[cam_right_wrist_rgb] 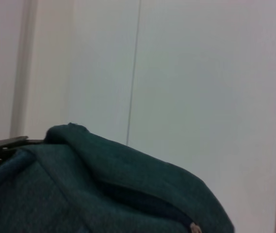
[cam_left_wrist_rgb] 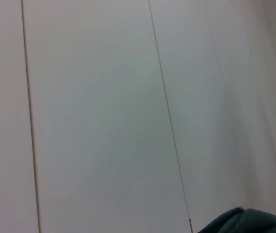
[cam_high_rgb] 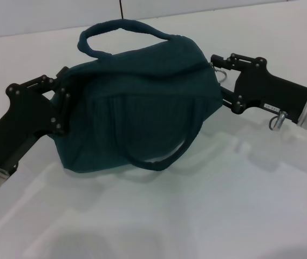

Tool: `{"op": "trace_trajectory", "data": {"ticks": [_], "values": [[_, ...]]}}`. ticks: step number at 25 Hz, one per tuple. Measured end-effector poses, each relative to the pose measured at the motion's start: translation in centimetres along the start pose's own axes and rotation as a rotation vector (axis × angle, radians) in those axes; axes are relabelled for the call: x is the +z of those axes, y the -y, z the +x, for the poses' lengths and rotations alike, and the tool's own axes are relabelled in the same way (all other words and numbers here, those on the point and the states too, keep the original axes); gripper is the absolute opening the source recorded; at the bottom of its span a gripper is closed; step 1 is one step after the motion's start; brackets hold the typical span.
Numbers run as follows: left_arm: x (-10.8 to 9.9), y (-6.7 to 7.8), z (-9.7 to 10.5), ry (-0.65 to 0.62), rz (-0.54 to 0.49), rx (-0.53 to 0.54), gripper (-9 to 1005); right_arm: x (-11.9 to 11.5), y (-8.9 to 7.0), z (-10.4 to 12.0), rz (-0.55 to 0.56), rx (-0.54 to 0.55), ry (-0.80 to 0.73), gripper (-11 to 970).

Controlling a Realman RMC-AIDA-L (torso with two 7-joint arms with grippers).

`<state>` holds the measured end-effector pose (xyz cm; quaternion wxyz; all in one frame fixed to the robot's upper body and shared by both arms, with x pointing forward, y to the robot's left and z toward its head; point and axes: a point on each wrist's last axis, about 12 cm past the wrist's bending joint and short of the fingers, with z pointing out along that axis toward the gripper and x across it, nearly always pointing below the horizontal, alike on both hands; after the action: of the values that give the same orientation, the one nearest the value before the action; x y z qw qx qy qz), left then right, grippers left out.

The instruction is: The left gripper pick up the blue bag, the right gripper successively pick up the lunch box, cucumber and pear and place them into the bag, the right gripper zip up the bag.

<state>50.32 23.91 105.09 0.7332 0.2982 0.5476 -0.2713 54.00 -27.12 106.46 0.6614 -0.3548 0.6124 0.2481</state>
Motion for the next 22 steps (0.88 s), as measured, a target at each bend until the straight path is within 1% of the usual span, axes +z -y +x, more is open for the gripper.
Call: {"op": "trace_trajectory", "data": {"ticks": [4, 8, 14, 19, 22], "values": [[0.0, 0.0, 0.0, 0.0, 0.0, 0.0, 68, 0.5, -0.3, -0.3, -0.019, -0.012, 0.012, 394], [0.0, 0.0, 0.0, 0.0, 0.0, 0.0, 69, 0.2, -0.4, -0.2, -0.011, -0.036, 0.017, 380], [-0.1, -0.1, 0.0, 0.001, -0.008, 0.0, 70, -0.7, -0.5, -0.1, 0.059, -0.064, 0.048, 360], [-0.1, -0.1, 0.0, 0.001, -0.01, 0.001, 71, -1.2, -0.6, -0.2, 0.085, -0.076, 0.066, 156], [0.0, -0.1, 0.0, 0.003, -0.01, -0.001, 71, -1.2, -0.5, -0.2, 0.094, -0.076, 0.067, 84]]}}
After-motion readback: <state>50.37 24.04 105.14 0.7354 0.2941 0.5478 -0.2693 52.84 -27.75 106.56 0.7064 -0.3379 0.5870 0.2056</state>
